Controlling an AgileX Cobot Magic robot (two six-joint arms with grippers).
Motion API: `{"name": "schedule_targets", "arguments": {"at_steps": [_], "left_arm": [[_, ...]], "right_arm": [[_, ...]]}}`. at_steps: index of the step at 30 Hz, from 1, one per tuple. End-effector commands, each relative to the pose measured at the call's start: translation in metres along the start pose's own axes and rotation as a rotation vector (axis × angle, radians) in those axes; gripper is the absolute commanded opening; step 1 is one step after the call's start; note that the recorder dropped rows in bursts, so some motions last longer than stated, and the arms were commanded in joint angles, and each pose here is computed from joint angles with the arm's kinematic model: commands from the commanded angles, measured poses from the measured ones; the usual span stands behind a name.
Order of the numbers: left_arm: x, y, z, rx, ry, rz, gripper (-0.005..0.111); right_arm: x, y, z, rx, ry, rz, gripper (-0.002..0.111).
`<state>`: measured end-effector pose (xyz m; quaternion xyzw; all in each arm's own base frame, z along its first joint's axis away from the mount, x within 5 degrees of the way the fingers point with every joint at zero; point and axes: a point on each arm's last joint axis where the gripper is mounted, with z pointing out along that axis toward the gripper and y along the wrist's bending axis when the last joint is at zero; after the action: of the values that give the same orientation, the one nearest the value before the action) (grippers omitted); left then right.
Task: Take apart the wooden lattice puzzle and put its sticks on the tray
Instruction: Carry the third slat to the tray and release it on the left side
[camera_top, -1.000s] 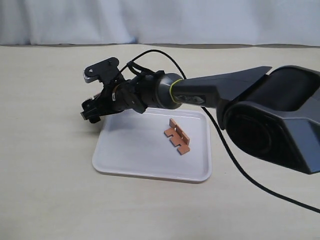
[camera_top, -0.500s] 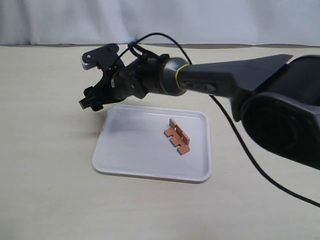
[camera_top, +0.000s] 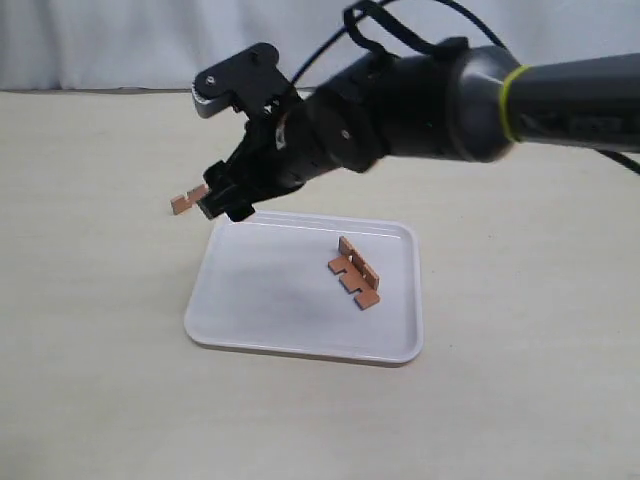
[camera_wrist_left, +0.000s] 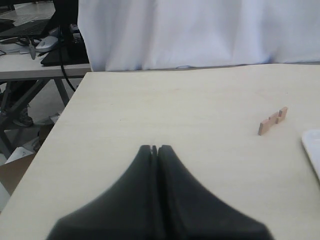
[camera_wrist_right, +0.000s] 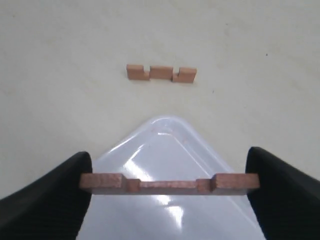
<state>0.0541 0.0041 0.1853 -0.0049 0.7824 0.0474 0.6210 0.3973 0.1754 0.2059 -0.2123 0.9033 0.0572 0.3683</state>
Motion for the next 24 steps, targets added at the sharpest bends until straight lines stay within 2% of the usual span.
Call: {"name": "schedule_targets", "arguments": {"at_steps": [1, 6, 11, 14, 21, 24], "left_arm": [[0.000, 0.000, 0.000, -0.001, -0.009, -0.002, 0.000], [0.000, 0.000, 0.000, -0.001, -0.009, -0.002, 0.000], [0.000, 0.000, 0.000, -0.001, -0.009, -0.002, 0.000], [0.000, 0.000, 0.000, -0.001, -0.009, -0.002, 0.000], [0.000, 0.000, 0.000, -0.001, -0.009, -0.002, 0.000], [0.000, 0.000, 0.000, -0.001, -0.009, -0.002, 0.000]], "right_arm": [[0.045, -0.004, -0.009, -0.004, -0.050, 0.023, 0.005], [0.082, -0.003, 0.000, -0.008, -0.039, 0.030, 0.005], [0.091, -0.002, 0.009, -0.010, -0.017, 0.030, 0.007], [0.094, -0.002, 0.013, -0.011, -0.006, 0.030, 0.022], [0.095, -0.002, 0.014, -0.009, -0.010, 0.061, 0.080], [0.093, -0.002, 0.013, -0.009, -0.022, 0.059, 0.096]]}}
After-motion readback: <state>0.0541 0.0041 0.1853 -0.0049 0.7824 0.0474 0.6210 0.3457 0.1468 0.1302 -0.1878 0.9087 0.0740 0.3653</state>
